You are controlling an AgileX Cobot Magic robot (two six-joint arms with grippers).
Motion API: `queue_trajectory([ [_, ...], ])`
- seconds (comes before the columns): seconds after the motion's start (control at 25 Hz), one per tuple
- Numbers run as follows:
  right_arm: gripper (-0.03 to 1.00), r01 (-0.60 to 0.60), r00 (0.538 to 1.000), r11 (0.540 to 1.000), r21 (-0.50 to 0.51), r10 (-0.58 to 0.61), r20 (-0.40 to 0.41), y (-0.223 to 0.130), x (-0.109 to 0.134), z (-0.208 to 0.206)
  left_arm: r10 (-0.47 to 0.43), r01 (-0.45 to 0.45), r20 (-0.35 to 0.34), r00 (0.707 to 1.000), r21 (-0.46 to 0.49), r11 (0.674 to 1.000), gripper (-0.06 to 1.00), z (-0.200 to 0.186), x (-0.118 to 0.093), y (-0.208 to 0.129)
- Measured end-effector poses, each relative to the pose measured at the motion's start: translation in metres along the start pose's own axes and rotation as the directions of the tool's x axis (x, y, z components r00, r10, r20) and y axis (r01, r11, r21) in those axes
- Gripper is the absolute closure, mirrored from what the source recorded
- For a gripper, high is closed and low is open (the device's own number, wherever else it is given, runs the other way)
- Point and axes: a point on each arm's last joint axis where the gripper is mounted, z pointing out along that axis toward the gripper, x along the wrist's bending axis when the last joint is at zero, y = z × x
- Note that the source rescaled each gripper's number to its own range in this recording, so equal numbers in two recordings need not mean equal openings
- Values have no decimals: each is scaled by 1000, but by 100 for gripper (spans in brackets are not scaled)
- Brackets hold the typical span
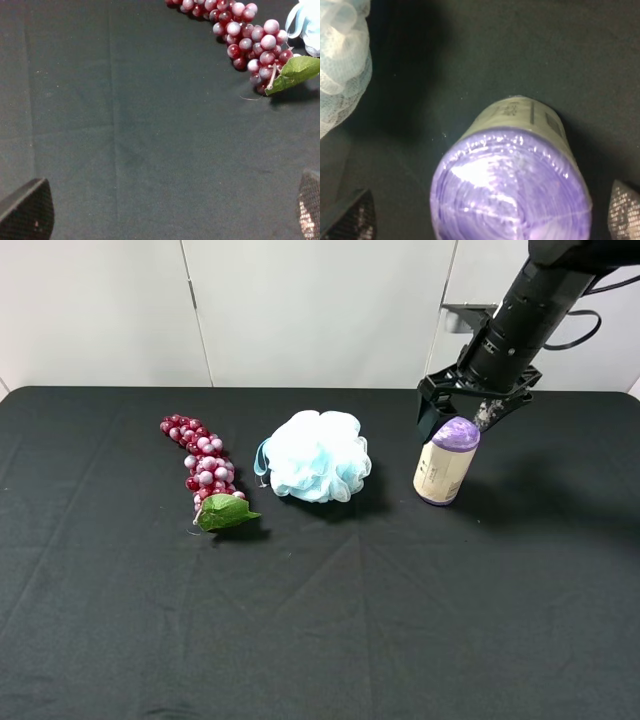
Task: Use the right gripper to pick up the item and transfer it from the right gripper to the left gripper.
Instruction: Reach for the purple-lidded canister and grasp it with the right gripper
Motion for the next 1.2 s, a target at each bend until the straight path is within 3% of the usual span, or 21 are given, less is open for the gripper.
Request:
queue_trajectory([
  [0.32, -1, 43, 999, 998, 48, -43, -9, 1, 4, 25, 0, 0, 0, 1000, 0, 1000, 3, 0, 0, 0],
  [0.56, -1, 124, 991, 991, 54, -127, 46, 4, 17, 40, 0, 0, 0, 1000, 0, 1000, 3, 0, 0, 0],
  [1.04, -1, 108, 987, 991, 76, -116, 112, 3, 13, 41, 0, 0, 0, 1000, 0, 1000, 3, 0, 0, 0],
  [1.08, 5, 108, 987, 991, 77, -116, 112, 3, 13, 41, 0, 0, 0, 1000, 0, 1000, 3, 0, 0, 0],
  [1.12, 23, 108, 987, 991, 80, -117, 112, 3, 13, 41, 0, 0, 0, 1000, 0, 1000, 3, 0, 0, 0],
  [1.2, 81, 110, 986, 990, 92, -121, 115, 2, 13, 40, 0, 0, 0, 1000, 0, 1000, 3, 0, 0, 0],
])
